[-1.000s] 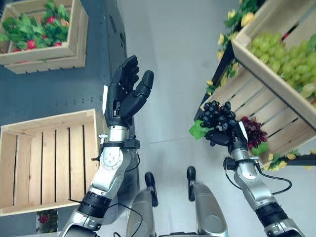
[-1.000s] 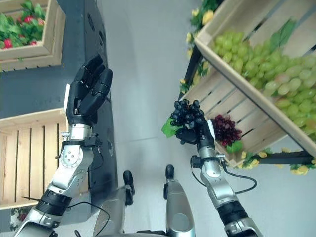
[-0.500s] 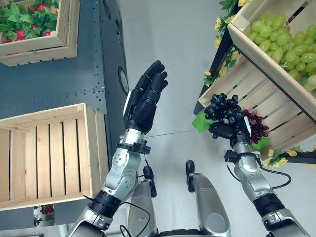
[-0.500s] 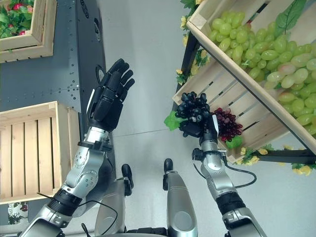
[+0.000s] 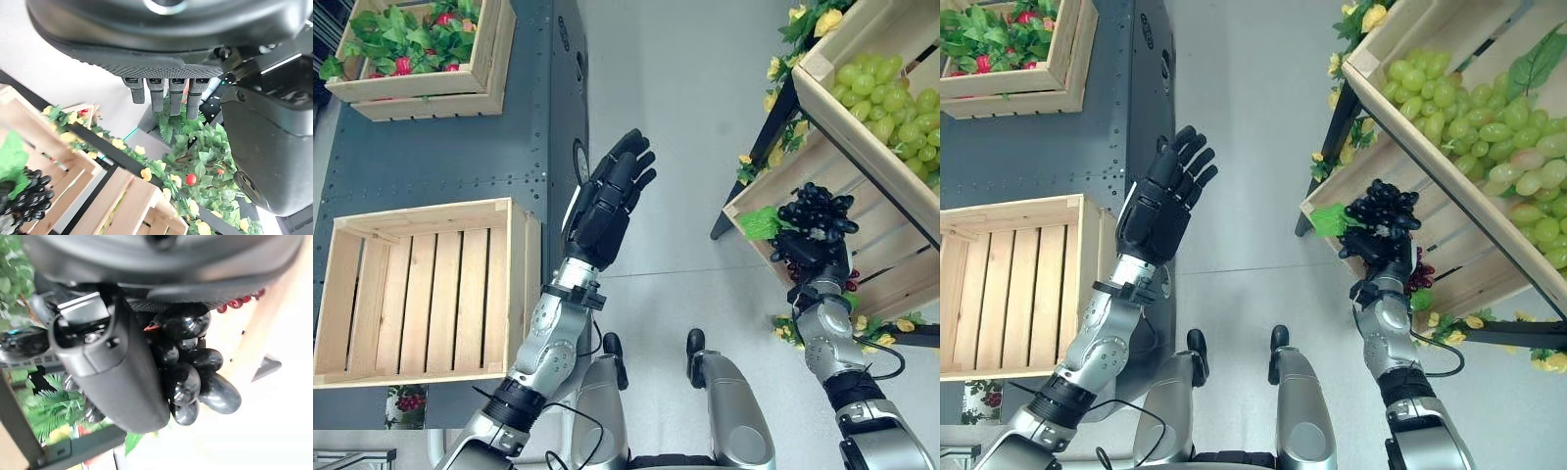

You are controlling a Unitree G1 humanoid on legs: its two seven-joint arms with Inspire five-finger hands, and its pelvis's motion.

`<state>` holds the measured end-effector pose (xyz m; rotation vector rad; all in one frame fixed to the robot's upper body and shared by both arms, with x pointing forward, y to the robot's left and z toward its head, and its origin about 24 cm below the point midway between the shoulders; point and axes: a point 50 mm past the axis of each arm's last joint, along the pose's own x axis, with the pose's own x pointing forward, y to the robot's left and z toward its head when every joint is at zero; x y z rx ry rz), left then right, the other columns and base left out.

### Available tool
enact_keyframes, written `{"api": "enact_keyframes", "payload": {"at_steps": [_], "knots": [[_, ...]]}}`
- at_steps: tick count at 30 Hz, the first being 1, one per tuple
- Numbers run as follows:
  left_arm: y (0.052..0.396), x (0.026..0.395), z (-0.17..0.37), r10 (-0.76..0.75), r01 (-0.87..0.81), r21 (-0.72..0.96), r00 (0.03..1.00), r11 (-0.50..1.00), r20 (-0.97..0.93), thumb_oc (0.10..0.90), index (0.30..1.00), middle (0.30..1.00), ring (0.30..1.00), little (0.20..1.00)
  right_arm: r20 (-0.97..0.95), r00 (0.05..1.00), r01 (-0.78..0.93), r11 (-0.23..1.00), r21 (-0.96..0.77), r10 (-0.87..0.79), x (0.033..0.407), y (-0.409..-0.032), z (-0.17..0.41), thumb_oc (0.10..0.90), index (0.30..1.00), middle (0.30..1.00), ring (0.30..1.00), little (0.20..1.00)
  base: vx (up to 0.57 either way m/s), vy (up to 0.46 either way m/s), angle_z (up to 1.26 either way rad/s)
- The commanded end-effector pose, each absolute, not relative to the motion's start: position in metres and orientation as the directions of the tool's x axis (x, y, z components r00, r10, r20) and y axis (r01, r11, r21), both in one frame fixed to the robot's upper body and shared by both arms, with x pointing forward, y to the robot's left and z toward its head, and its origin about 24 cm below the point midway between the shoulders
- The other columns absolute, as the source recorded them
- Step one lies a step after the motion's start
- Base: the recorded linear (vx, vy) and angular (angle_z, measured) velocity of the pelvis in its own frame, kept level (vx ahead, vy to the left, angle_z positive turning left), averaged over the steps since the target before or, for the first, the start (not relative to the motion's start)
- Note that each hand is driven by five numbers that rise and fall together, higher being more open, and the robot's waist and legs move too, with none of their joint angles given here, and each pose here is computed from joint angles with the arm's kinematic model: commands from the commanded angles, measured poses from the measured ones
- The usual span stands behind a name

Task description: Pick up the fruits from the basket on one side to the basket on the other side

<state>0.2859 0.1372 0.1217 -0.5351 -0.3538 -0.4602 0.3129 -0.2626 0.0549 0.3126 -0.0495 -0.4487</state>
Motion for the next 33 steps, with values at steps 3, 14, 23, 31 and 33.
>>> {"api": "enact_keyframes", "payload": {"at_steps": [3, 14, 23, 31, 33], "knots": [[0.131, 0.268, 0.146, -0.436, 0.668, -0.325, 0.708, 0.669, 0.556, 0.800, 0.900, 0.900, 0.900, 0.900, 0.236, 0.739, 0.476, 0.737, 0.481, -0.631, 0.315, -0.311, 0.124, 0.400, 0.300, 0.300, 0.300, 0.300, 0.08, -0.099, 0.06], [0.134, 0.267, 0.139, -0.514, 0.698, -0.310, 0.698, 0.646, 0.500, 0.800, 0.900, 0.900, 0.900, 0.900, 0.199, 0.667, 0.531, 0.646, 0.549, -0.718, 0.314, -0.318, 0.131, 0.400, 0.300, 0.300, 0.300, 0.300, 0.03, -0.083, 0.10], [0.128, 0.261, 0.140, -0.624, 0.776, -0.228, 0.614, 0.588, 0.482, 0.800, 0.900, 0.900, 0.900, 0.900, 0.042, 0.673, 0.617, 0.592, 0.518, -0.738, 0.311, -0.315, 0.100, 0.800, 0.900, 0.900, 0.900, 0.900, 0.02, -0.050, 0.04], [0.123, 0.259, 0.142, -0.678, 0.815, -0.198, 0.567, 0.545, 0.468, 0.800, 0.900, 0.900, 0.900, 0.900, -0.096, 0.651, 0.701, 0.548, 0.457, -0.753, 0.308, -0.321, 0.079, 0.800, 0.900, 0.900, 0.900, 0.900, 0.01, -0.025, 0.03], [0.122, 0.258, 0.141, -0.690, 0.823, -0.190, 0.556, 0.535, 0.464, 0.800, 0.900, 0.900, 0.900, 0.900, -0.101, 0.630, 0.716, 0.525, 0.460, -0.770, 0.306, -0.324, 0.078, 0.800, 0.900, 0.900, 0.900, 0.900, 0.00, 0.000, 0.00]]}}
